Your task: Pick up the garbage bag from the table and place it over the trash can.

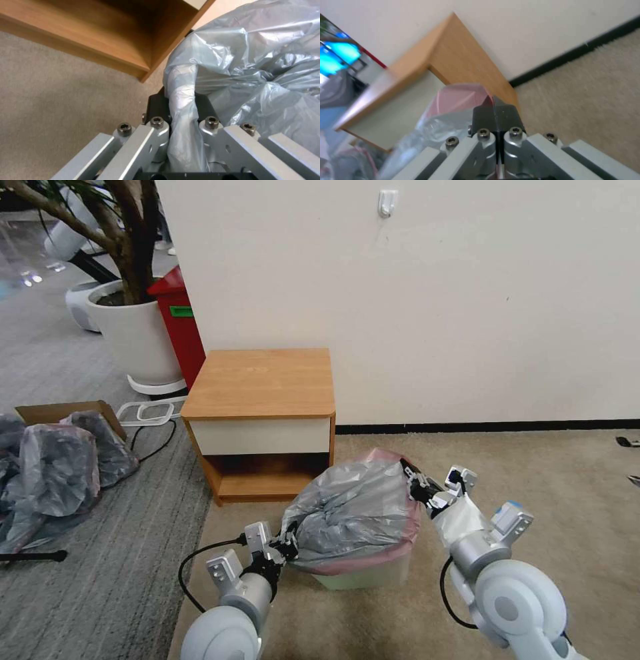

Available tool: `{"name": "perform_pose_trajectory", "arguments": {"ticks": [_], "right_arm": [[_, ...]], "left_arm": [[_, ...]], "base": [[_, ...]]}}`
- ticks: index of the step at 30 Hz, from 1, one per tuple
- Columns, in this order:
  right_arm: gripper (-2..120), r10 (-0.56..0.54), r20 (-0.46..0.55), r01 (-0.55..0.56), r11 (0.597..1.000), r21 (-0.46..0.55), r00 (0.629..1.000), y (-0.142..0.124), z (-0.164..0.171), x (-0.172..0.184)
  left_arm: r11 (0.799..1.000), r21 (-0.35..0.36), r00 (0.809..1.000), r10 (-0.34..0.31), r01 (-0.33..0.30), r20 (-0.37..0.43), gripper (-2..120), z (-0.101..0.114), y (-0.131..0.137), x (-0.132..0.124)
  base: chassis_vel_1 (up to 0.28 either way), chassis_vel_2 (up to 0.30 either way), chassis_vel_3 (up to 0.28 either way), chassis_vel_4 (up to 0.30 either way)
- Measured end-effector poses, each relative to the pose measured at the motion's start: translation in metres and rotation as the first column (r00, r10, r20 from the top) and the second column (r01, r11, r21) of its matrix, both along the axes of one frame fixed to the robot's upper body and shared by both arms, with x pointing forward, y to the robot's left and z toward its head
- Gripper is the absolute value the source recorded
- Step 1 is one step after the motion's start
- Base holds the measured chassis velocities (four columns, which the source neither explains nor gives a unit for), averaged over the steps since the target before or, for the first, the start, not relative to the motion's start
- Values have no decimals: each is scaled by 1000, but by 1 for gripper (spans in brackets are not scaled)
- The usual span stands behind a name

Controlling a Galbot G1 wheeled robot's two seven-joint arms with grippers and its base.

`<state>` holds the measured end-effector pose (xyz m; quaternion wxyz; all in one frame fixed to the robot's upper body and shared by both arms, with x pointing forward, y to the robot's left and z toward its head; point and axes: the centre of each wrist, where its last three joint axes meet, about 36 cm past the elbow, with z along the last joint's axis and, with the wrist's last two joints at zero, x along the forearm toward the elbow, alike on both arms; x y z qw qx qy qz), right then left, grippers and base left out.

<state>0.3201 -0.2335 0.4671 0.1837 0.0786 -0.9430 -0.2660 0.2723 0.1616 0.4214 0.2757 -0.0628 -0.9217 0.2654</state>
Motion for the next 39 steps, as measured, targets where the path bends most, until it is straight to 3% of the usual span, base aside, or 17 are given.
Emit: {"name": "perform_pose_trajectory", "arguments": {"ticks": [14,22,31,39], "right_arm": [[0,13,-132,-15,1000,-17,991,-16,-2,-11],[0,2,-161,-1,1000,6,987,-8,-1,-28],[0,-9,-175,11,1000,11,984,-5,-1,-35],[0,-19,-123,20,1000,7,992,-3,-30,-30]], "left_arm": [[997,-80,1000,20,-18,22,6,0,6,5],[985,-153,996,71,-77,-44,6,3,9,13],[978,-183,993,90,-102,-71,6,3,13,22],[963,-244,991,88,-110,-98,6,10,14,27]], "base": [[0,0,0,0],[0,0,0,0],[0,0,0,0],[0,0,0,0]]}}
